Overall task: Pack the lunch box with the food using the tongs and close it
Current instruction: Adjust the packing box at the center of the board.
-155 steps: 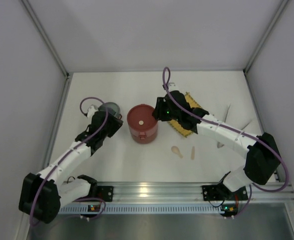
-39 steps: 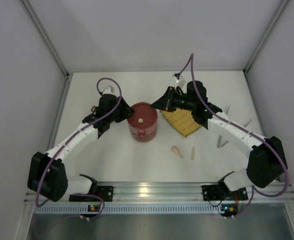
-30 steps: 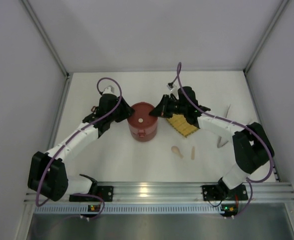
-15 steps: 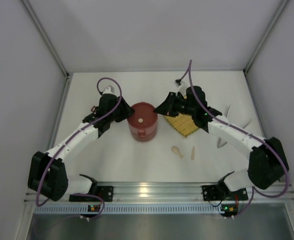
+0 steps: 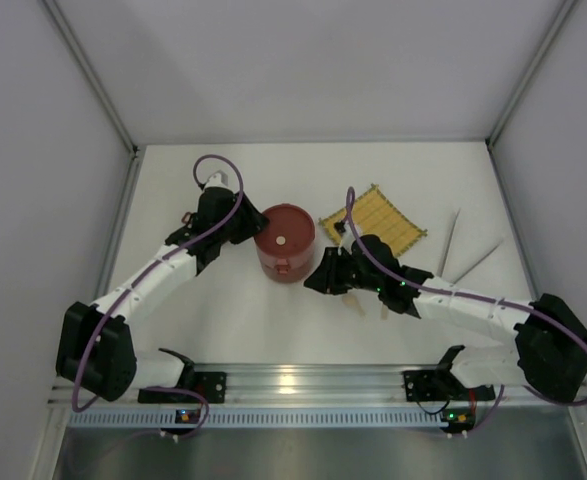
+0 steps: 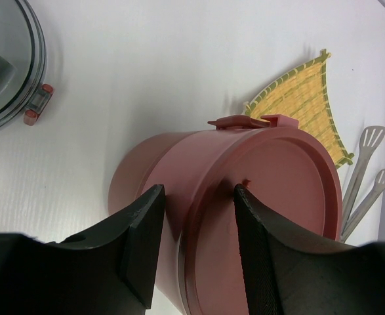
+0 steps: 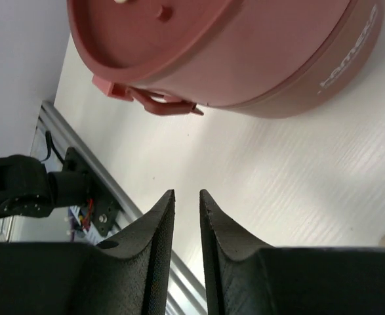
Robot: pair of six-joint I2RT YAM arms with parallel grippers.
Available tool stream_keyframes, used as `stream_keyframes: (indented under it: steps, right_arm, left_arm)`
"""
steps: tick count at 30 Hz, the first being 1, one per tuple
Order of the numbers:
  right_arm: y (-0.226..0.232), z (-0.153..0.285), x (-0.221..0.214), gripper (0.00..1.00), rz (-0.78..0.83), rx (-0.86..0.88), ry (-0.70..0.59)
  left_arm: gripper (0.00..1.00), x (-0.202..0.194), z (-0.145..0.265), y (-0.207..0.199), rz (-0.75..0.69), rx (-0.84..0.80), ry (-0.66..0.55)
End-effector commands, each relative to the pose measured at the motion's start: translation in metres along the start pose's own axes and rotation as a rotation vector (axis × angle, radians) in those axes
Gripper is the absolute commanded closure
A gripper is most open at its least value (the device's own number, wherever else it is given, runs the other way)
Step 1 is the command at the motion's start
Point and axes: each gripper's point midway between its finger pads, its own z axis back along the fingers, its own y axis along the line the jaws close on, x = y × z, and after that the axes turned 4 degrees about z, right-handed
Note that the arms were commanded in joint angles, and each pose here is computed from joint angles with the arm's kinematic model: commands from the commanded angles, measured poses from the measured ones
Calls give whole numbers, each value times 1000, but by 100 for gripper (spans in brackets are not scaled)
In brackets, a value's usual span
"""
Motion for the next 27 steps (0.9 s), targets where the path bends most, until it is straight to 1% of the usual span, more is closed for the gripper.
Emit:
stream_keyframes:
  steps: [1, 7, 12, 13, 15, 19, 27]
  right_arm:
    - [20, -1, 48, 79, 61, 19, -199]
    - [20, -10, 60, 80, 62, 14, -253]
    - [19, -22, 61, 81, 46, 23, -269]
    - [18, -23, 63, 81, 44, 24, -277]
    - [18, -25, 66, 81, 46, 23, -293]
    - [15, -27, 73, 80, 52, -6, -318]
    - [14, -33, 92, 80, 97, -52, -325]
  left_arm:
    - [50, -30, -4, 43, -32, 159, 105]
    - [50, -32, -5, 44, -32, 160, 111]
    - [51, -35, -6, 48, -17, 166, 108]
    - [51, -33, -3, 47, -12, 160, 98]
    - [56, -35, -2, 52, 2, 171, 90]
    - [59, -40, 3, 58, 21, 173, 82]
    - [60, -46, 11, 64, 34, 172, 82]
